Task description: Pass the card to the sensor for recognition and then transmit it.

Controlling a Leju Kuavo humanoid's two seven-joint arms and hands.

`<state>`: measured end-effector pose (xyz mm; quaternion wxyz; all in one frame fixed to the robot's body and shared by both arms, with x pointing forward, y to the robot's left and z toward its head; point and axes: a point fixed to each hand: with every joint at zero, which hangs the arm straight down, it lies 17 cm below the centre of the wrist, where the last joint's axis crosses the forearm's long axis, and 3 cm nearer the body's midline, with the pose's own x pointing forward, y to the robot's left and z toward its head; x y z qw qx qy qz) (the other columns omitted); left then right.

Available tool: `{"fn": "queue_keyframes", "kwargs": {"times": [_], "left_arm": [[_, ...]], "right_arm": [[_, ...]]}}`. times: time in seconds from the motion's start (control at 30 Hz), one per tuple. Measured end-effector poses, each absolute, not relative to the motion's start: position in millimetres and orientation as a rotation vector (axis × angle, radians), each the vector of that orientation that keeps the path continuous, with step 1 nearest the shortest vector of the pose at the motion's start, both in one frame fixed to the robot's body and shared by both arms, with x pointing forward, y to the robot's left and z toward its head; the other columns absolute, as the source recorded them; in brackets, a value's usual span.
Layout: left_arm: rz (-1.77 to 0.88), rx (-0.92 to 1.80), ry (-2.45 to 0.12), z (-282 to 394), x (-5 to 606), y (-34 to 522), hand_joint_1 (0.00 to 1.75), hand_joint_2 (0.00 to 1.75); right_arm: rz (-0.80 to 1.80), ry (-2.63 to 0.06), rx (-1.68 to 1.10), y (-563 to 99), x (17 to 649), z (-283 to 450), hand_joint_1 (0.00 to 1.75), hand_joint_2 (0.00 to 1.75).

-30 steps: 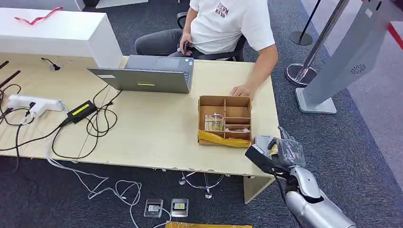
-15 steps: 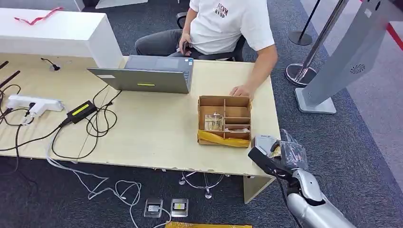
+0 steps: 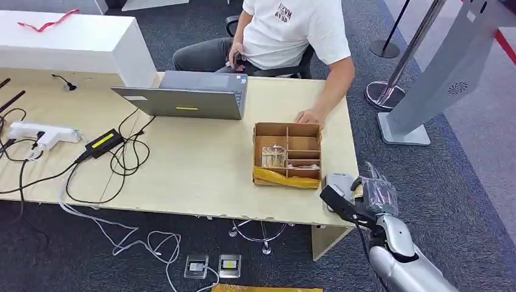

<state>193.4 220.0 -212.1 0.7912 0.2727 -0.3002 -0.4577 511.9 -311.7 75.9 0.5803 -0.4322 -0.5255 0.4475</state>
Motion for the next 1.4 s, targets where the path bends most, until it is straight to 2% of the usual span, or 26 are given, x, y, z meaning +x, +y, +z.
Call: {"fn": "queue_keyframes", "kwargs": {"times": [0.07,0.13,0.4,0.7,0.97,1.4], "left_arm": [[-0.992,0.588,-0.648,-212,194,219,0.00,1.75],[-1.000,0.588,-0.653,-211,195,217,0.00,1.75],[-1.032,0.597,-0.677,-209,198,214,0.00,1.75],[-1.045,0.594,-0.687,-207,203,211,0.00,1.75],[-1.066,0.589,-0.721,-202,211,202,0.00,1.75],[-1.079,0.576,-0.742,-198,212,197,0.00,1.75]], "right_arm": [[1.035,-1.255,-1.043,-313,520,95,1.69,1.75],[1.015,-1.296,-1.081,-313,533,123,1.73,1.75],[0.925,-1.502,-1.266,-301,581,274,1.75,1.75],[0.955,-1.529,-1.455,-289,606,392,1.75,1.75],[1.075,-1.465,-1.651,-259,624,424,1.75,1.75],[1.151,-1.382,-1.689,-238,646,409,1.75,1.75]]}}
